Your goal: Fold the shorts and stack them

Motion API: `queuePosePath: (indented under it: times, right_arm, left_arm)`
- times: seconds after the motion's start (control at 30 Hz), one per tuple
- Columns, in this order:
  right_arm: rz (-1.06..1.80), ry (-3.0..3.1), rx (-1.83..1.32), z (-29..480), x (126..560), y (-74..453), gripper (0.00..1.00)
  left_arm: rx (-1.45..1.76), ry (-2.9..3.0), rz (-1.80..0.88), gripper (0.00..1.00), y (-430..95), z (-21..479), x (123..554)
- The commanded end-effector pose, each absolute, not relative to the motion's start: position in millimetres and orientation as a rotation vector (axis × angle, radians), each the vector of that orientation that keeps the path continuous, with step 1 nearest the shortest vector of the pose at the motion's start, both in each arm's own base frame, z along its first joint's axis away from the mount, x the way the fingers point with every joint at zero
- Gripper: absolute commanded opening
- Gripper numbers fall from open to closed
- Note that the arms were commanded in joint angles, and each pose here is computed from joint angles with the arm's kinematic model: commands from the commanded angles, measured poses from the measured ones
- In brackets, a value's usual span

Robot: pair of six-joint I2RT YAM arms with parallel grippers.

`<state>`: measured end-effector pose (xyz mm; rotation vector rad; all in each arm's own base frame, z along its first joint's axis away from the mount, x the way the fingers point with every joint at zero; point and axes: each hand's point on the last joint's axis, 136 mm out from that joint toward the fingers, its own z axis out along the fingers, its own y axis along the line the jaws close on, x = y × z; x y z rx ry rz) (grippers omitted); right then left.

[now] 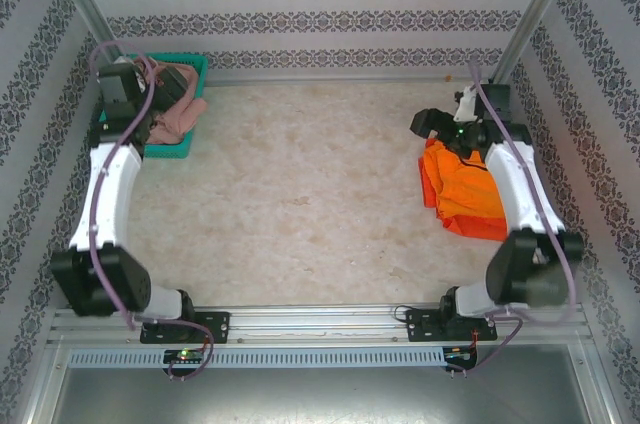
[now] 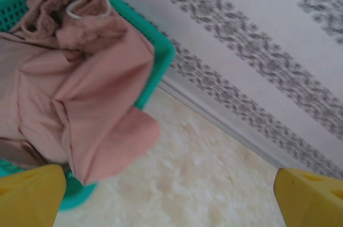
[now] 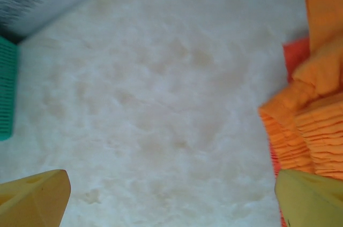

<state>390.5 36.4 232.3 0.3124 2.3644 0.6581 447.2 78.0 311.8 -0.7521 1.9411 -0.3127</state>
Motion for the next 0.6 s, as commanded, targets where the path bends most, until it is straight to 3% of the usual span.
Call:
queuePosePath:
  times: [0.0,0.17,0.4,0.5,0.57]
  right_arm:
    - [0.689,2.295,0.263,259.1,368.0,48.7,0.98]
    - [0.693,2.228,0.227,278.9,341.0,57.7,0.98]
    - [0.733,2.220,0.229,267.2,321.9,68.6,0.98]
    - [0.732,2.253,0.233,251.1,318.4,70.4,0.98]
    - [0.738,2.278,0.232,239.4,315.1,72.7,0.98]
  left_arm:
    - [-0.876,2.038,-0.287,1.00,109.4,272.3,468.4]
    - [-0.971,2.094,-0.197,1.00,155.8,232.4,520.0]
    - [-1.021,2.191,-0.270,1.00,166.3,173.1,586.0]
    - [-1.050,2.210,-0.340,0.90,161.8,146.9,605.5]
    - [-1.059,2.224,-0.394,0.73,155.9,130.9,614.5]
